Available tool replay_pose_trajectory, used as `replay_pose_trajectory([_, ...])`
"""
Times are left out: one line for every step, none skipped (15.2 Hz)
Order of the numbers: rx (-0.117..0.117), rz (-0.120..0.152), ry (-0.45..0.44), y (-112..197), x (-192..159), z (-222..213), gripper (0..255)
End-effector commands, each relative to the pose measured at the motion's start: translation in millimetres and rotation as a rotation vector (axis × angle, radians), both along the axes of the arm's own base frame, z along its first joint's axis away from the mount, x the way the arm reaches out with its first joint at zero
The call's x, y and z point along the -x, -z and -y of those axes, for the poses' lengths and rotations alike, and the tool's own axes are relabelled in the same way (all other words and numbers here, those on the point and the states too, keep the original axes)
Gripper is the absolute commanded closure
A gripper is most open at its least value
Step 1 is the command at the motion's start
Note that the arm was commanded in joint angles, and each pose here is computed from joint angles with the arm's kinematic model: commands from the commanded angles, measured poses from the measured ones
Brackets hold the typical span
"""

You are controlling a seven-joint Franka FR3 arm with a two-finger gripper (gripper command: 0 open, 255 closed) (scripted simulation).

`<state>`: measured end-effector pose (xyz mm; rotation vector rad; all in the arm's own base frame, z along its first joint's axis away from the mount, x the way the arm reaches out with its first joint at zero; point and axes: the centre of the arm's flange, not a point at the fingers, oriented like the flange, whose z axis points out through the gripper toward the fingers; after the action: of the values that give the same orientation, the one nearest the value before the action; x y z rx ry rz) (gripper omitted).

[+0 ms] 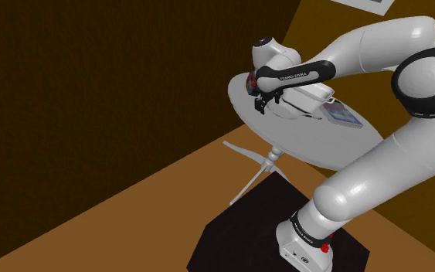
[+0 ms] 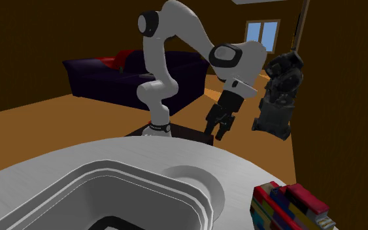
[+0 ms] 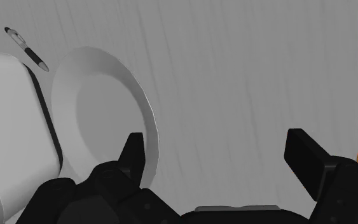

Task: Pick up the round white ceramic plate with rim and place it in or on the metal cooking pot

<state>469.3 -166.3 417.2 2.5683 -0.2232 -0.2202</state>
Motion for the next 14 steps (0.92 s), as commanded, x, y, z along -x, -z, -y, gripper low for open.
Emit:
replay_pose_trajectory([0.037,-0.003,0.009,12,-14,18,0])
replay_pose_trajectory([0.055,-0.004,0.014,17,-20,27,0])
replay_pose_trajectory([0.073,-0.006,0.018,21,-27,37,0])
replay_pose_trajectory([0.091,-0.007,0.023,25,-33,47,0])
replay_pose_trajectory([0.104,-0.009,0.027,27,-38,54,0])
replay_pose_trajectory([0.104,-0.009,0.027,32,-37,57,0])
replay_pose_trajectory([0.104,-0.009,0.027,36,-36,60,0])
replay_pose_trajectory([0.104,-0.009,0.027,40,-34,63,0])
replay_pose_trajectory([0.104,-0.009,0.027,44,-33,66,0])
replay_pose_trajectory([0.104,-0.009,0.027,48,-32,69,0])
replay_pose_trajectory([0.104,-0.009,0.027,52,-31,73,0])
replay_pose_trajectory([0.104,-0.009,0.027,56,-30,76,0])
replay_pose_trajectory([0.104,-0.009,0.027,59,-29,77,0])
replay_pose_trajectory([0.104,-0.009,0.027,59,-29,77,0])
